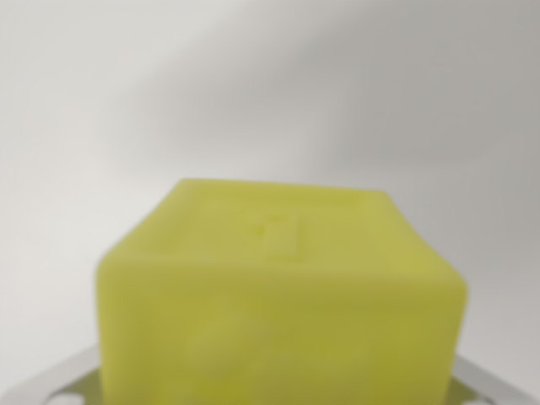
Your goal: Pick yellow cube
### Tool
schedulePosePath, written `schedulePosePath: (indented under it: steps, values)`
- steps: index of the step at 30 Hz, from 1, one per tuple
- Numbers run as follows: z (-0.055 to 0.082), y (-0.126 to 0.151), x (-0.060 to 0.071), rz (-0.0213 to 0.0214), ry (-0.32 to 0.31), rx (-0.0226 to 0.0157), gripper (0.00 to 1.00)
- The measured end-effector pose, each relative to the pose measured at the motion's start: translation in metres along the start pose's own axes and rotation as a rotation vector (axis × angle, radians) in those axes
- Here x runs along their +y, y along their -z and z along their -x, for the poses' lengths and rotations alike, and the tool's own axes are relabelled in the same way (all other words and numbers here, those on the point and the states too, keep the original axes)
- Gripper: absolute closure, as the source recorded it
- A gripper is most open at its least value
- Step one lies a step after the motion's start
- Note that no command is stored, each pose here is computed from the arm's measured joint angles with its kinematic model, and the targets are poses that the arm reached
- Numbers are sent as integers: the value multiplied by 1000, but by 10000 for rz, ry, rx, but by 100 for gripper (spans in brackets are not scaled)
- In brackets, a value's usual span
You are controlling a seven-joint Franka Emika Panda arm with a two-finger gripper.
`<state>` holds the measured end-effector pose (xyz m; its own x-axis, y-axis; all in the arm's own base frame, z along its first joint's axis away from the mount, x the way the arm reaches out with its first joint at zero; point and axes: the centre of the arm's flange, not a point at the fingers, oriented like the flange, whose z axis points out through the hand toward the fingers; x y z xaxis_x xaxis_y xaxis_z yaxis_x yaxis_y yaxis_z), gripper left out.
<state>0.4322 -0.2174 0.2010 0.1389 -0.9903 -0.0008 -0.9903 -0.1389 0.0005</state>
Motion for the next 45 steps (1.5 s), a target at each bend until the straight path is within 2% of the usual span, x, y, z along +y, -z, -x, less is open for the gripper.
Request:
schedulePosePath:
  steps: [45]
  values:
    - [0, 113, 0, 6, 3, -8, 100]
